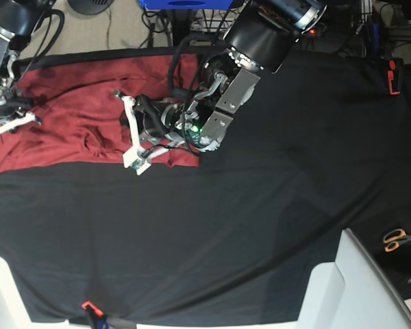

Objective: Fold the T-shirt properly
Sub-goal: 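Lift the hem end with the left gripper and carry it toward the right gripper, then lay the held hem end over the collar half with the left gripper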

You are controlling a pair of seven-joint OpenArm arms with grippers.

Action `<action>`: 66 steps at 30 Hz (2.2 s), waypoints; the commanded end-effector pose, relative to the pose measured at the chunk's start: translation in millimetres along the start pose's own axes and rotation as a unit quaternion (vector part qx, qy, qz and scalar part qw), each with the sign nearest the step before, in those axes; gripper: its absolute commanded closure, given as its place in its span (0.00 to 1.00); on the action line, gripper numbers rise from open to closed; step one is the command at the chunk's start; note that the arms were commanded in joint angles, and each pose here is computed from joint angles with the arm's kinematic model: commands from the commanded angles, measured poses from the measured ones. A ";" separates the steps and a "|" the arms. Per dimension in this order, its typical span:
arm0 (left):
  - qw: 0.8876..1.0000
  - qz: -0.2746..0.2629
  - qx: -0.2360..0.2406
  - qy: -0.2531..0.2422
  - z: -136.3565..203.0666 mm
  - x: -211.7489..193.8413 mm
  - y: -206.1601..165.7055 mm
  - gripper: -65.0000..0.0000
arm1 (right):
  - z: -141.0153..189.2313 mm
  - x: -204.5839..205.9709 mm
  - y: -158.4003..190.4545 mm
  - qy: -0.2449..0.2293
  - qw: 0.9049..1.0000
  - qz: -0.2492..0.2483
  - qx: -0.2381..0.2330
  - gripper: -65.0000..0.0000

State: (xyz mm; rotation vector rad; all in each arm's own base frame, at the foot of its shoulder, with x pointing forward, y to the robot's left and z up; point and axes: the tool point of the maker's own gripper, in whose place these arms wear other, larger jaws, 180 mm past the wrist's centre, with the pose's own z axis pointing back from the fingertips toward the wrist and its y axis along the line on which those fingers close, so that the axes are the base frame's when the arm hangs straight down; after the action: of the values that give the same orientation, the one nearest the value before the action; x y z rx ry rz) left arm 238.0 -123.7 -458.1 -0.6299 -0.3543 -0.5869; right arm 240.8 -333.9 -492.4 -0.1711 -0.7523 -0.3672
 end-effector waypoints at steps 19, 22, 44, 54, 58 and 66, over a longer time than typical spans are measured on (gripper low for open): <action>1.000 -0.009 -0.006 -0.026 1.2 27.6 -4.1 1.00 | -0.3 16.4 -4.6 -0.022 1.000 0.003 -0.005 1.00; 1.000 -0.011 -0.004 -0.028 1.8 31.4 -2.1 1.00 | -0.3 16.4 -4.6 -0.022 1.000 0.003 -0.005 1.00; 0.991 -0.057 -0.093 -0.071 0.1 79.9 -61.3 0.50 | -0.9 17.7 -1.4 -0.023 1.000 0.002 -0.002 1.00; 0.987 -0.080 -0.080 -0.115 39.7 104.5 -38.2 0.66 | -0.8 22.0 1.1 -0.027 1.000 0.002 -0.001 1.00; 0.998 0.008 -0.001 -0.069 48.8 61.5 10.7 1.00 | -0.7 21.2 0.9 -0.027 1.000 0.002 -0.001 1.00; 0.982 0.157 0.090 -0.047 59.3 -0.5 57.5 1.00 | -0.7 22.4 -1.7 -0.027 1.000 0.004 -0.003 1.00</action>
State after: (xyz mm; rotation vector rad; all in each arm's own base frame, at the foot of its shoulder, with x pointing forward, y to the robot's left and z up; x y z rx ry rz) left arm 258.2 -37.8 -451.0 -0.4889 -0.3531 -0.2196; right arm 245.4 -329.6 -491.8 -0.1630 -0.7539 -0.3644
